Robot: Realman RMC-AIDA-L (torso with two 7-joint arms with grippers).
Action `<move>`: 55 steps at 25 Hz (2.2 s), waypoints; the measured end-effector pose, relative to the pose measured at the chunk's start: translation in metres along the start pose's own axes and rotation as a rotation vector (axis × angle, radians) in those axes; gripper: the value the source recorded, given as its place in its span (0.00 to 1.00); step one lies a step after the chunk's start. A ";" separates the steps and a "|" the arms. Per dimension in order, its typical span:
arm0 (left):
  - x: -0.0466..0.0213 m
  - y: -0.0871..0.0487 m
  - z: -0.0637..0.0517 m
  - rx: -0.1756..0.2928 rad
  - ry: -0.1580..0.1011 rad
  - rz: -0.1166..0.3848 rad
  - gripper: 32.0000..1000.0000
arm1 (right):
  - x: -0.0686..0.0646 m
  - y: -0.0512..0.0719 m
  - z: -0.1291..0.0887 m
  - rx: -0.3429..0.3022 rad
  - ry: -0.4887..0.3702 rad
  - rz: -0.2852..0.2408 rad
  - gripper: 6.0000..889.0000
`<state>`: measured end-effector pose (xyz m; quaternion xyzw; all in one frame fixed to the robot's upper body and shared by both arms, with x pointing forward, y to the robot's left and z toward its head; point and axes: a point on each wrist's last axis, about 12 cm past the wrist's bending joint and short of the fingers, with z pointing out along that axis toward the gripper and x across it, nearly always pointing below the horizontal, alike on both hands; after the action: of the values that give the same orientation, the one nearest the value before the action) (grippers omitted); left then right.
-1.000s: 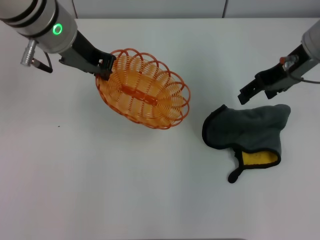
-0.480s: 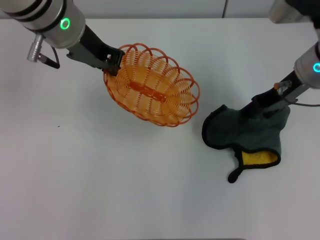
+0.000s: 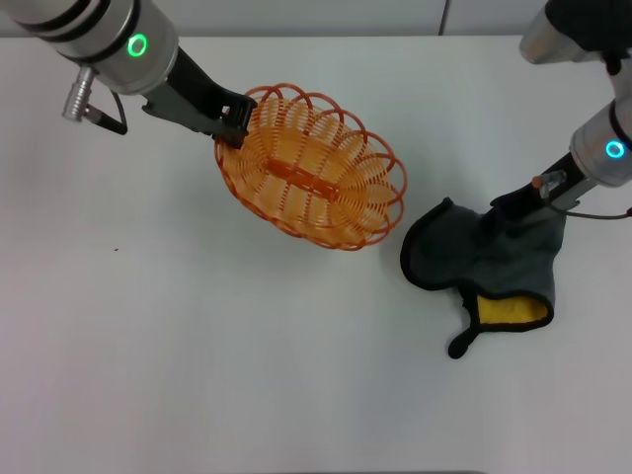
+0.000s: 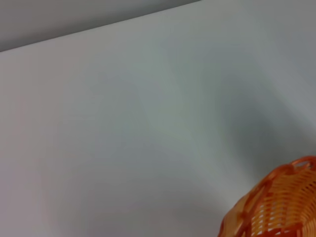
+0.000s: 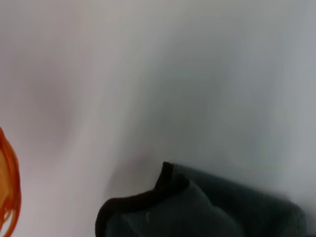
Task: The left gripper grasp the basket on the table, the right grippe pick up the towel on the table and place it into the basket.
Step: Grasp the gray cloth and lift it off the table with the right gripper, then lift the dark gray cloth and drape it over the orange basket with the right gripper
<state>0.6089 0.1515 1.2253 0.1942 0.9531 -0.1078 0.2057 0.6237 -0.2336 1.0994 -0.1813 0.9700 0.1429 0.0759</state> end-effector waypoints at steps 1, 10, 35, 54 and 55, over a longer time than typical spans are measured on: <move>0.0000 0.000 0.000 0.000 0.000 0.000 0.04 | 0.000 0.000 0.000 -0.001 -0.003 0.000 0.66; 0.0012 0.001 0.001 -0.001 0.002 -0.002 0.04 | -0.001 0.001 0.000 -0.039 -0.030 -0.008 0.38; 0.0073 0.008 0.009 -0.015 0.016 -0.013 0.04 | -0.001 0.010 -0.010 -0.076 -0.012 -0.033 0.00; 0.0148 0.029 0.020 -0.030 0.035 -0.078 0.04 | -0.010 0.039 -0.082 -0.042 -0.107 -0.101 0.00; 0.0150 0.030 0.020 -0.033 0.036 -0.078 0.04 | -0.011 0.044 -0.087 -0.038 -0.117 -0.120 0.00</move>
<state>0.6158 0.1778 1.1971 0.1553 0.9651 -0.0965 0.1874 0.6091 -0.2167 1.1950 -0.2318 0.9484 0.1670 0.1372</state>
